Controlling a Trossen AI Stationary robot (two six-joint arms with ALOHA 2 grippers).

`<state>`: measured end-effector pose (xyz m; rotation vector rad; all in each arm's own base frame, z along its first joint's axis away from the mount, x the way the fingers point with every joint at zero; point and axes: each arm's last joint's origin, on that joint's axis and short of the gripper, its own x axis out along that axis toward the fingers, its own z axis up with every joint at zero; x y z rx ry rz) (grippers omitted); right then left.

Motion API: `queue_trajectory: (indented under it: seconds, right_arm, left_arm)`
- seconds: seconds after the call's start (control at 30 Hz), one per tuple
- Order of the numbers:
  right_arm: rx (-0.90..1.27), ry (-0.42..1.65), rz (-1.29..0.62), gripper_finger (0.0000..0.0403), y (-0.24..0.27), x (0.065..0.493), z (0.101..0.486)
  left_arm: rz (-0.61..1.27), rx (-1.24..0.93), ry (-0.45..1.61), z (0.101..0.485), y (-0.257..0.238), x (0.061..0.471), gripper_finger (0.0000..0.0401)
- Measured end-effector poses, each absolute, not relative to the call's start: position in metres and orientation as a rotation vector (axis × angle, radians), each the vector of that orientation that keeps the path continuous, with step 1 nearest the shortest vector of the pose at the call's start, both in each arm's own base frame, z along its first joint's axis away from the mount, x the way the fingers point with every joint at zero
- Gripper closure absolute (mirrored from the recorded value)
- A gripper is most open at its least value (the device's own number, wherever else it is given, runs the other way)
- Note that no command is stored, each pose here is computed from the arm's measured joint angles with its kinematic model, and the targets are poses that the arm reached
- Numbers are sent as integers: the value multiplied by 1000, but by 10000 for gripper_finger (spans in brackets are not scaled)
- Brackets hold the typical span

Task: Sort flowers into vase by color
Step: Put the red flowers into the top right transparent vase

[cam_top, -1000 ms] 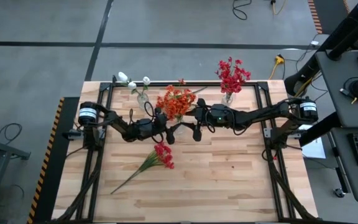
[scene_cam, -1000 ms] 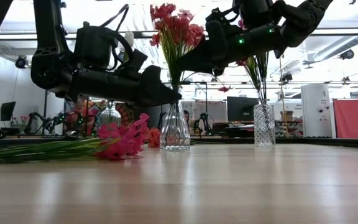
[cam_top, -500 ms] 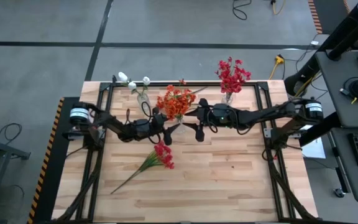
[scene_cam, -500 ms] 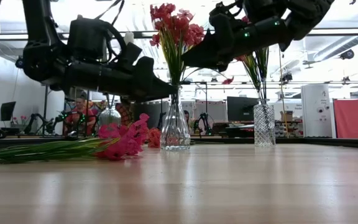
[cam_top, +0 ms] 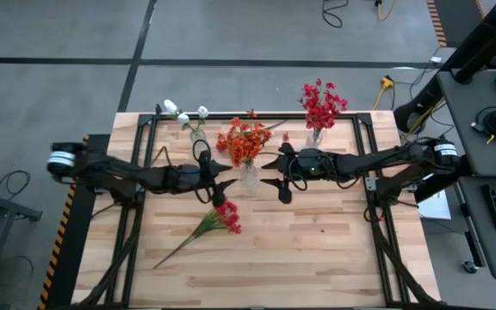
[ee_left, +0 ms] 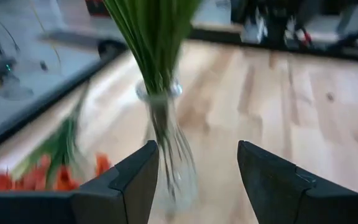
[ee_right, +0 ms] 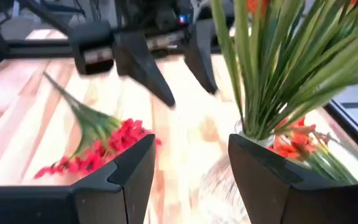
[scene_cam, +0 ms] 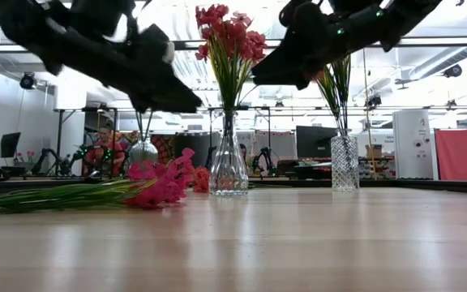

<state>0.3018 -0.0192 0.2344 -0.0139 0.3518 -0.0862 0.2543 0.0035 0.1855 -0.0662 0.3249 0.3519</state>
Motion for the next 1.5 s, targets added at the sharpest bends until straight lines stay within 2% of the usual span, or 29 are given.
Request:
queue_trajectory:
  seconds: [0.2, 0.43, 0.57, 0.77, 1.03, 1.5]
  right_arm:
    - [25, 385, -67, 206, -11, 292, 242]
    - [110, 532, -72, 206, -5, 278, 236]
    - [172, 628, -77, 206, 1, 271, 231]
    - [184, 735, -46, 206, 17, 263, 223]
    - [162, 702, -15, 206, 23, 265, 226]
    - [-24, 412, 25, 206, 31, 278, 250]
  left_arm:
    - [313, -154, 513, 213, -17, 230, 199]
    - [322, -205, 811, 242, -38, 210, 199]
    - [309, -266, 920, 241, -51, 207, 199]
    - [284, -316, 1011, 217, -75, 207, 199]
    - [287, -328, 1014, 201, -106, 218, 199]
    - [317, -186, 914, 200, -154, 234, 199]
